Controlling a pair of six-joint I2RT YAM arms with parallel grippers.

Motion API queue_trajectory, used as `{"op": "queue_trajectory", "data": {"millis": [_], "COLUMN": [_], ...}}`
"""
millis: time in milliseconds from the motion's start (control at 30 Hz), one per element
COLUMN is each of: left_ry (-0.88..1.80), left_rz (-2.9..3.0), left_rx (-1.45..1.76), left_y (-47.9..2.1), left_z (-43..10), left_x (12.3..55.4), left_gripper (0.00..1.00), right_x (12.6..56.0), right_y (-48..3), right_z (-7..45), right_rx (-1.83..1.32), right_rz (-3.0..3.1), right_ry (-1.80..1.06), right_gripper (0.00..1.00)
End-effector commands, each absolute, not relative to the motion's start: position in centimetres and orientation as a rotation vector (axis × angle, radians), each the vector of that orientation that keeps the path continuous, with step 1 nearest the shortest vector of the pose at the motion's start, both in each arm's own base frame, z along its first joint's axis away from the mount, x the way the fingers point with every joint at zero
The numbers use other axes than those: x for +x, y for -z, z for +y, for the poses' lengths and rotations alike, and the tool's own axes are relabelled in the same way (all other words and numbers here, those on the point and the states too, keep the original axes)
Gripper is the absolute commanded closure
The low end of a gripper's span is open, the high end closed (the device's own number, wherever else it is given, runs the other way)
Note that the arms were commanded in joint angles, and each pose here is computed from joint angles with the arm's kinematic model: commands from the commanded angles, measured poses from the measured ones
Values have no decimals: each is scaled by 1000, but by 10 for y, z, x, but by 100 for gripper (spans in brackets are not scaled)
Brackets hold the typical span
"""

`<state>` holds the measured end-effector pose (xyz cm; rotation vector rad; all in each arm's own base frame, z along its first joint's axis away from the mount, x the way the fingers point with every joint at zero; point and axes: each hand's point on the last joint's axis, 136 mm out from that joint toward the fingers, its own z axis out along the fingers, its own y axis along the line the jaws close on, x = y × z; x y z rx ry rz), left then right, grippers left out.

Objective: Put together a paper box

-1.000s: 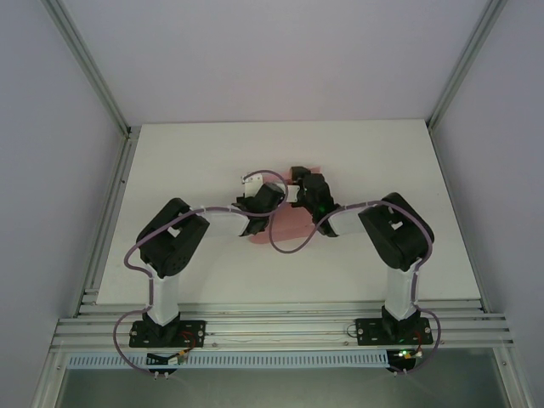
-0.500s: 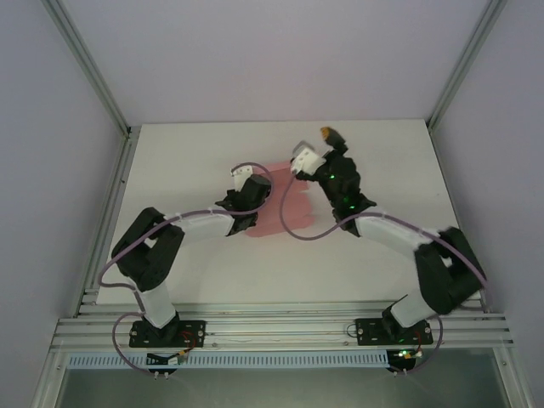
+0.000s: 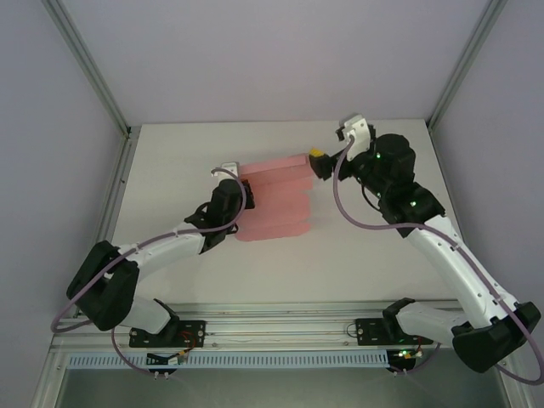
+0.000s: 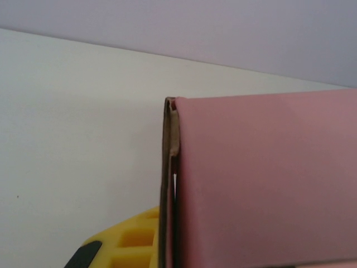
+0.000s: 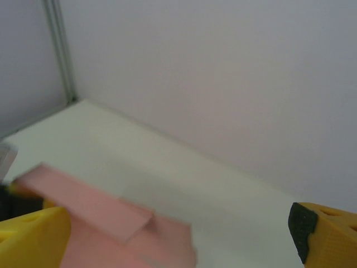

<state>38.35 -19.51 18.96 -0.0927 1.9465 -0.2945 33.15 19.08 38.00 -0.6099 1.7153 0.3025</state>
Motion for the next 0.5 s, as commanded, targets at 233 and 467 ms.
{"op": "queue_trajectory", "data": {"millis": [233,467], "left_ry": [330,385], "left_rz": [1904,1911], "left_rx": [-26,22], "left_y": [-200,-198], "left_z": [-191,-200], "left_x": [370,365], "left_gripper": [100,100], "right_x": [266,308], "right_y": [-343,-332], "right_z": [246,236], "right_rx": [-797,-769], "right_rz": [1976,2059], "right_ry": [-891,-654], "right_gripper": [12,53]}}
